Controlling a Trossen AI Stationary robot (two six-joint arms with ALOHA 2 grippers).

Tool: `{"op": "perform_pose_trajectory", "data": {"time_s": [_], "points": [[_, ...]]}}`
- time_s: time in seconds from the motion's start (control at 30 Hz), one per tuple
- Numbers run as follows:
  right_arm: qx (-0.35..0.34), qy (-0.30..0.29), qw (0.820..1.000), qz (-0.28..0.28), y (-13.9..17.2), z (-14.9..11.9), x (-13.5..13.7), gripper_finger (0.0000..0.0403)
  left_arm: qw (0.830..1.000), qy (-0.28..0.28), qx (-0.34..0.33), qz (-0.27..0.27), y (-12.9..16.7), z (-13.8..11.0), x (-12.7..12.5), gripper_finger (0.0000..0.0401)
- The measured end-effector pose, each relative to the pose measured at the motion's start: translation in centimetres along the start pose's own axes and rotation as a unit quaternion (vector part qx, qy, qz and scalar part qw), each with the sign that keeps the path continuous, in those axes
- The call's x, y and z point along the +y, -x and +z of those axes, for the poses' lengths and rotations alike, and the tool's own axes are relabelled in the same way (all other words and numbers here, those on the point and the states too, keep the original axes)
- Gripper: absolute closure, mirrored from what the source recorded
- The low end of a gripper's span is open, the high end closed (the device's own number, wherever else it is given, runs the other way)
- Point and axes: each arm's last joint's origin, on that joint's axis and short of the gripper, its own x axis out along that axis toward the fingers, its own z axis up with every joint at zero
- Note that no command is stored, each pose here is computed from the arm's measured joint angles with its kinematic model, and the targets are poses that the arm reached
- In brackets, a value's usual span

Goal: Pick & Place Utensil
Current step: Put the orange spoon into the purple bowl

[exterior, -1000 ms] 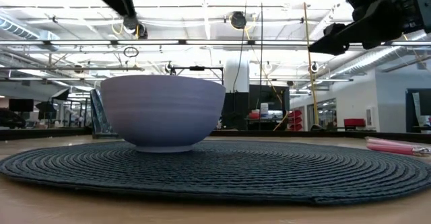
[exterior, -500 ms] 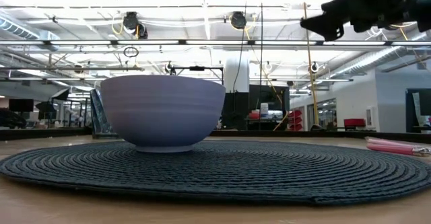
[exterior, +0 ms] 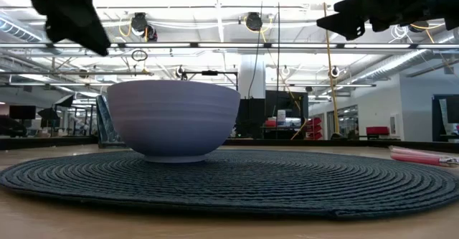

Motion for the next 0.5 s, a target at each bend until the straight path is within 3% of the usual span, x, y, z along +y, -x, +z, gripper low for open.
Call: {"op": "perform_pose_trajectory", "data": {"time_s": [0.2, 0.37, 0.5], "points": [[0.022, -0.02, 1.0, 0.003, 0.0, -1.1, 0.1, 0.0085, 0.993, 0.08, 0.083, 0.036, -0.6, -2.0, -1.4, 0.0281], [0.038, -0.045, 0.998, 0.006, 0.1, -2.5, 0.4, 0.0085, 0.973, 0.146, 0.156, 0.092, -0.8, -4.3, -2.2, 0.0281], [0.027, -0.058, 0.998, 0.006, 0.2, -3.1, 0.5, 0.0085, 0.955, 0.191, 0.198, 0.108, -0.5, -6.1, -3.4, 0.0281]]}}
